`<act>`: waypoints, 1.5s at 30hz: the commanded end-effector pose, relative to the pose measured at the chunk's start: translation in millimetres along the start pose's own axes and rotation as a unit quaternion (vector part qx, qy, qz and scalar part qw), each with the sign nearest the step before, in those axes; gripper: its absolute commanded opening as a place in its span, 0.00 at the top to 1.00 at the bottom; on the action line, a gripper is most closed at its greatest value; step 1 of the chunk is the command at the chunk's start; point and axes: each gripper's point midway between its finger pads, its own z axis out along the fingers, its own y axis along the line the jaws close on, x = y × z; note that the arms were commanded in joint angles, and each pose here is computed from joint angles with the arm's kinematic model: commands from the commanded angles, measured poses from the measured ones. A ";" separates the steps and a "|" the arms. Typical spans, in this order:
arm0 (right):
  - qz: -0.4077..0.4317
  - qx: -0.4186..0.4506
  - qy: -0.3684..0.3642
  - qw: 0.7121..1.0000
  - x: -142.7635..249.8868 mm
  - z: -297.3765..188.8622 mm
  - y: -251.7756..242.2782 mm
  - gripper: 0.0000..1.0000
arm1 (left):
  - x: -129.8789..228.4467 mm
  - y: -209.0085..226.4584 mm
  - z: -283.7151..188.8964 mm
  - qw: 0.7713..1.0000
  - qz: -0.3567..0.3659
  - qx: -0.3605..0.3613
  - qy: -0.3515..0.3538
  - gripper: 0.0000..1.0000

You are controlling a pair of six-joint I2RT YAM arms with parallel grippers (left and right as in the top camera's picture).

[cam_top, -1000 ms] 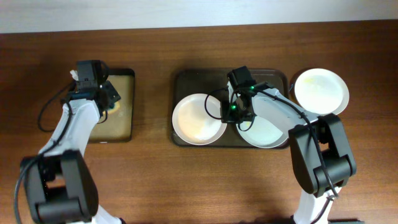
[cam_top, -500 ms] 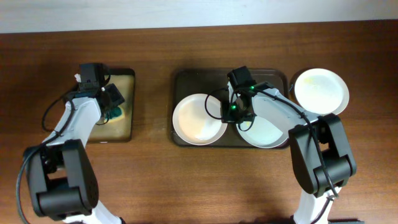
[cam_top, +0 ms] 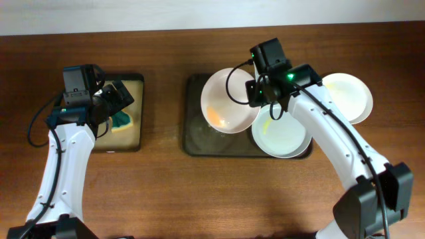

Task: Clean dirty plates on tray and stack at the side
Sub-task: 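Lift the pink plate with the right gripper and stack it on the cleaned plate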

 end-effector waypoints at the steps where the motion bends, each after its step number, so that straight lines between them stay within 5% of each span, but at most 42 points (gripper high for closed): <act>1: -0.045 0.124 -0.056 0.990 -24.8 -37.1 -13.7 0.96 | -2.2 -0.6 -1.4 1.000 -0.002 0.005 -0.001 0.01; 7: -0.146 0.307 -0.143 0.930 -49.2 -93.1 2.4 0.96 | -2.2 -0.6 -1.4 1.000 -0.002 0.005 -0.001 0.01; 18: -0.224 0.415 -0.167 0.866 -67.1 -130.7 6.4 0.96 | -2.2 -0.6 -1.4 1.000 -0.002 0.005 -0.001 0.01; 25: -0.214 0.409 -0.170 0.871 -67.0 -128.8 6.5 0.96 | -2.2 -0.6 -1.4 1.000 -0.002 0.005 -0.001 0.01; 28: -0.160 0.341 -0.176 0.909 -58.5 -106.8 12.7 0.96 | -2.2 -0.6 -1.4 1.000 -0.002 0.005 -0.001 0.01; 30: -0.172 0.213 -0.126 0.954 -40.9 -54.6 39.1 0.96 | -2.2 -0.6 -1.4 1.000 -0.002 0.005 -0.001 0.00; 33: -0.207 0.263 -0.055 0.941 -19.9 -28.7 18.1 0.96 | -2.2 -0.6 -1.4 1.000 -0.002 0.005 -0.001 0.01; 35: -0.160 0.324 -0.065 0.930 -22.1 -39.6 -6.4 0.96 | -2.2 -0.6 -1.4 1.000 -0.002 0.005 -0.001 0.01; 38: -0.083 0.304 -0.082 0.945 -31.8 -57.8 -29.4 0.96 | -2.2 -0.6 -1.4 1.000 -0.002 0.005 -0.001 0.00; 41: 0.052 0.172 -0.084 0.980 -42.4 -71.3 -70.0 0.96 | -2.2 -0.6 -1.4 1.000 -0.002 0.005 -0.001 0.01; 45: 0.220 0.064 -0.036 0.973 -18.2 -56.7 -164.0 0.96 | -2.2 -0.6 -1.4 1.000 -0.002 0.005 -0.001 0.01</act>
